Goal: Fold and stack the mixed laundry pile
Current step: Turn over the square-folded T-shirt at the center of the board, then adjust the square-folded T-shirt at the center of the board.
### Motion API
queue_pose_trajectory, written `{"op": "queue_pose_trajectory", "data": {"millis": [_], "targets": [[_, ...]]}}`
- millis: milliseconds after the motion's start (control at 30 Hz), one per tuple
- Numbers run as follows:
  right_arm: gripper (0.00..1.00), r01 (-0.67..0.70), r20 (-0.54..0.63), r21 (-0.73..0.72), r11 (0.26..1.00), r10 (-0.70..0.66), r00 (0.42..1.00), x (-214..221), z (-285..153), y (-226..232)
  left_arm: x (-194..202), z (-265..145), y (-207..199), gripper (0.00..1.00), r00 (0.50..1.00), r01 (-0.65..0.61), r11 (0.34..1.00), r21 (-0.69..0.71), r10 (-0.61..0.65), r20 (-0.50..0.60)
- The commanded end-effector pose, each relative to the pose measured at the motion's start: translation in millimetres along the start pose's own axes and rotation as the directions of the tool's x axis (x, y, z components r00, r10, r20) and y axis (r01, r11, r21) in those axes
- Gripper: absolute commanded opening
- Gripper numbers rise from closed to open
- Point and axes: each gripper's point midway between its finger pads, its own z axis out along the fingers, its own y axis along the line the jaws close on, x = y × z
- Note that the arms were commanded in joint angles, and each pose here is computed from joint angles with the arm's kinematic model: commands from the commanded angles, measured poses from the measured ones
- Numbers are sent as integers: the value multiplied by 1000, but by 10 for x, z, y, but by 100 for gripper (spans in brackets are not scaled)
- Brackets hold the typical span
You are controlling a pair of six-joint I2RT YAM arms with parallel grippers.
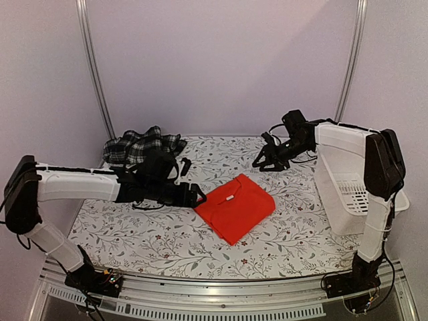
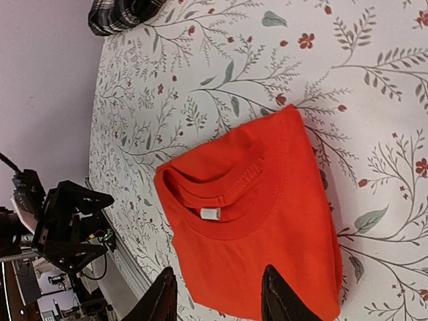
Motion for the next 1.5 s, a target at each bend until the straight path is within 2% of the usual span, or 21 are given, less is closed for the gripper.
{"op": "queue_pose_trajectory", "data": {"millis": [0,167,267,367,467,567,667,767,933,1067,1267,1400,1467], "targets": [[37,106,-150,164,981,-81,985,377,262,-468,85,518,-518,76,987,-89,989,120,104,-124],[33,104,-236,195,975,-56,970,627,505,-842,257,1035,-414,67,962,-67,997,38,75,-262],[32,90,-279,184,979,-35,960,820,576,-862,383,1145,-70,63,948,-35,997,-65,13,-317],[32,94,-352,124,988,-45,935,1110,696,-662,426,1100,284,59,945,17,990,-141,-62,-322],[33,110,-428,14,994,-94,899,1415,814,-269,378,995,604,57,945,54,977,-205,-116,-305],[39,101,-394,-39,994,-108,913,1356,697,-28,283,872,815,57,950,73,969,-236,-140,-281],[45,85,-279,-38,996,-92,956,1086,374,26,133,724,855,62,961,72,971,-228,-129,-243],[50,35,-185,-34,999,-41,982,990,49,-6,-37,541,683,71,979,59,985,-160,-88,-182],[48,29,-168,-64,998,-39,985,1065,-38,27,-54,200,549,80,986,121,988,-97,-131,-104],[46,83,-158,-125,989,-102,982,990,87,312,26,-35,593,86,973,221,972,-80,-226,-52],[42,162,-247,-199,967,-209,946,1166,579,660,423,-128,710,84,927,364,930,-50,-367,-77],[38,126,-316,-224,966,-194,929,1306,903,514,512,-164,777,82,902,427,904,-37,-428,-56],[38,88,-371,-175,981,-149,917,1431,1050,258,547,-163,810,81,892,447,894,-35,-449,-59]]}}
